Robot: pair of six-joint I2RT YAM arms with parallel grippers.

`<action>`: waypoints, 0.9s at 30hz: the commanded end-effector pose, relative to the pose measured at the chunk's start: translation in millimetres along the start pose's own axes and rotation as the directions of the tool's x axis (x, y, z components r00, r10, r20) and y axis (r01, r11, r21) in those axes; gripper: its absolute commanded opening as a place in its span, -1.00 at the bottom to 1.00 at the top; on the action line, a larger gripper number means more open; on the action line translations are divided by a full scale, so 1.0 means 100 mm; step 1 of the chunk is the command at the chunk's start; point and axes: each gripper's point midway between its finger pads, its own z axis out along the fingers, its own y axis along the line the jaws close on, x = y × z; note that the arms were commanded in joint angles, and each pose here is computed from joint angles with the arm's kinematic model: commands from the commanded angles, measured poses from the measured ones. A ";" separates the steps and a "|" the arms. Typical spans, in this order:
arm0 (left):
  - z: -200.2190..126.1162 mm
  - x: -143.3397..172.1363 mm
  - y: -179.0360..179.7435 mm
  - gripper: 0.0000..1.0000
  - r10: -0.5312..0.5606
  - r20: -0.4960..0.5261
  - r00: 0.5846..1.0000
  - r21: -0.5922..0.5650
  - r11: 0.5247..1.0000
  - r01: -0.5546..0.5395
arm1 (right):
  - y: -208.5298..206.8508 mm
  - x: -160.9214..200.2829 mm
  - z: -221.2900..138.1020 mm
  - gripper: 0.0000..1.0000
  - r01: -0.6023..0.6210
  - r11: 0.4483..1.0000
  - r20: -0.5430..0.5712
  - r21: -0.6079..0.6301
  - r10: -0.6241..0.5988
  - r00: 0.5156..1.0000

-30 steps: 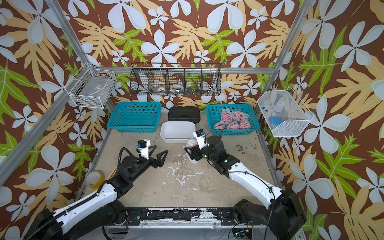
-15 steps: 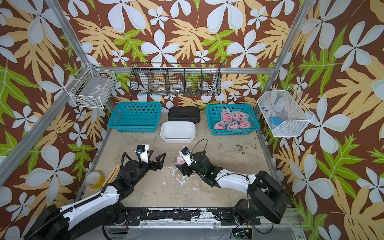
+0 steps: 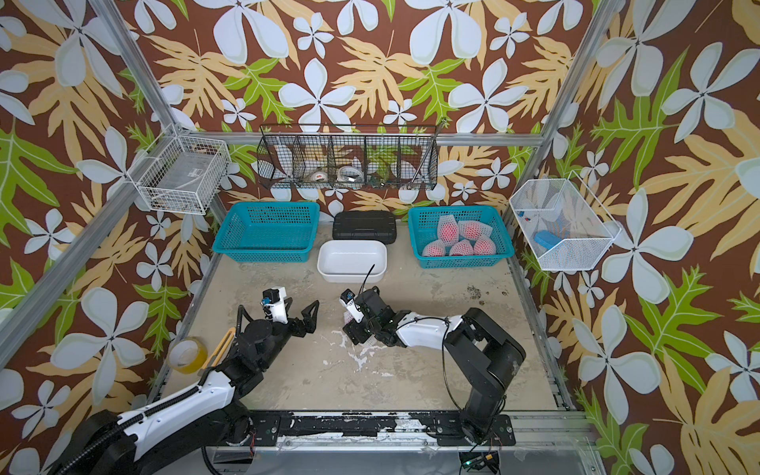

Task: Remove foam nets from apples
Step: Place the apple at the center of the board.

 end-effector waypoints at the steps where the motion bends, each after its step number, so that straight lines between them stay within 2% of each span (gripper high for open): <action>1: 0.00 -0.02 0.04 0.89 0.007 0.008 1.000 -0.016 1.000 -0.007 | 0.06 0.04 0.01 0.70 0.005 0.999 -0.056 -0.033 -0.007 0.998; 2: -0.01 -0.02 0.04 0.90 0.006 0.008 1.000 -0.017 1.000 -0.006 | 0.06 0.01 0.01 0.73 0.008 0.999 -0.059 -0.036 -0.011 0.998; 3: -0.01 -0.03 0.04 0.89 0.006 0.010 1.000 -0.017 1.000 -0.006 | 0.06 -0.04 -0.01 0.87 0.011 0.999 -0.054 -0.035 -0.013 0.998; 8: -0.03 -0.03 0.05 0.90 0.009 0.010 1.000 -0.020 1.000 -0.009 | 0.07 -0.29 -0.11 0.98 0.024 0.999 -0.059 -0.042 -0.026 0.998; 14: -0.05 -0.03 0.08 0.90 0.011 0.013 1.000 -0.024 1.000 -0.010 | 0.00 -0.47 -0.18 0.92 0.015 1.000 -0.161 -0.004 -0.015 0.987; 23: -0.05 -0.04 0.06 0.90 0.013 0.012 1.000 -0.014 1.000 -0.013 | -0.22 -0.60 -0.60 0.71 0.041 0.989 -0.259 0.141 -0.003 0.966; 27: -0.03 -0.03 0.04 0.90 0.009 0.007 1.000 -0.004 1.000 -0.009 | -0.18 -0.48 -0.50 0.60 0.069 0.993 -0.321 0.095 -0.035 0.947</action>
